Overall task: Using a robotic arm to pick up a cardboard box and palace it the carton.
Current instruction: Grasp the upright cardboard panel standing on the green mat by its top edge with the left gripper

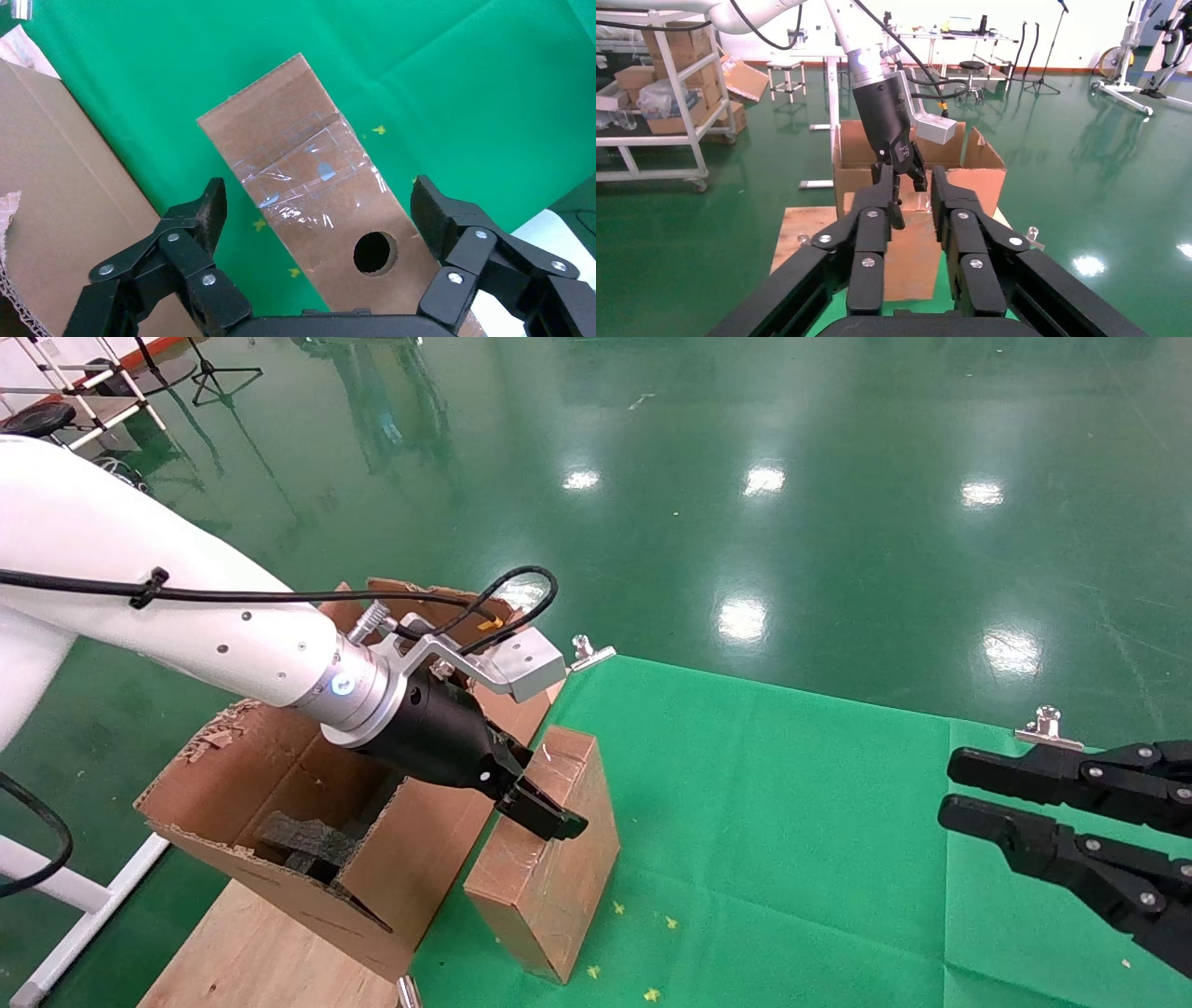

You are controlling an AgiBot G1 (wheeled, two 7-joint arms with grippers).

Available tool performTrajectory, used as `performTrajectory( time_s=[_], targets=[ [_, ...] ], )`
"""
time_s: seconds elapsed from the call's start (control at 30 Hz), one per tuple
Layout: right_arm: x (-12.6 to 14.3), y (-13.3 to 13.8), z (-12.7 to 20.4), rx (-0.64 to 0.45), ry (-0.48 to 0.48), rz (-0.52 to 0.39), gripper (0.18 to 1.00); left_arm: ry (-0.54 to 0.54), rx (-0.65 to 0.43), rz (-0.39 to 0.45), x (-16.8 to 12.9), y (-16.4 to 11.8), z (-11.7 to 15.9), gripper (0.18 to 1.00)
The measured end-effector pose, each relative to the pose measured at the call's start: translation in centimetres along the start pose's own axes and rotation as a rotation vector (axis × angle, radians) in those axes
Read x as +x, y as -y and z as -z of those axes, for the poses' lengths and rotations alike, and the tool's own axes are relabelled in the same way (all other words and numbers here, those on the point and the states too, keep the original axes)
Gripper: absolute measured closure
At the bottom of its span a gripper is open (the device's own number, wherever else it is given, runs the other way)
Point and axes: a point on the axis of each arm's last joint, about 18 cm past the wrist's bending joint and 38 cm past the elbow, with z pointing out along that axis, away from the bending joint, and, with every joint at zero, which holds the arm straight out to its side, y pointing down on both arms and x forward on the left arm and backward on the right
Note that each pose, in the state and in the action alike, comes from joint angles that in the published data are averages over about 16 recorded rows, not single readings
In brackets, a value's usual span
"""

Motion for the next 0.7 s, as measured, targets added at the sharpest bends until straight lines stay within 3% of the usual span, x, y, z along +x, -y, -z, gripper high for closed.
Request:
performTrajectory(
  time_s=[0.43, 0.7],
  targets=[
    [0.0, 0.0, 0.0, 0.000, 0.000, 0.000, 0.724, -0.006, 0.006, 0.012, 0.0, 0.0, 0.0, 0.358],
    [0.0, 0.0, 0.0, 0.000, 0.000, 0.000, 0.522, 0.014, 0.054, 0.003, -1.0, 0.5, 1.0, 0.536]
  ],
)
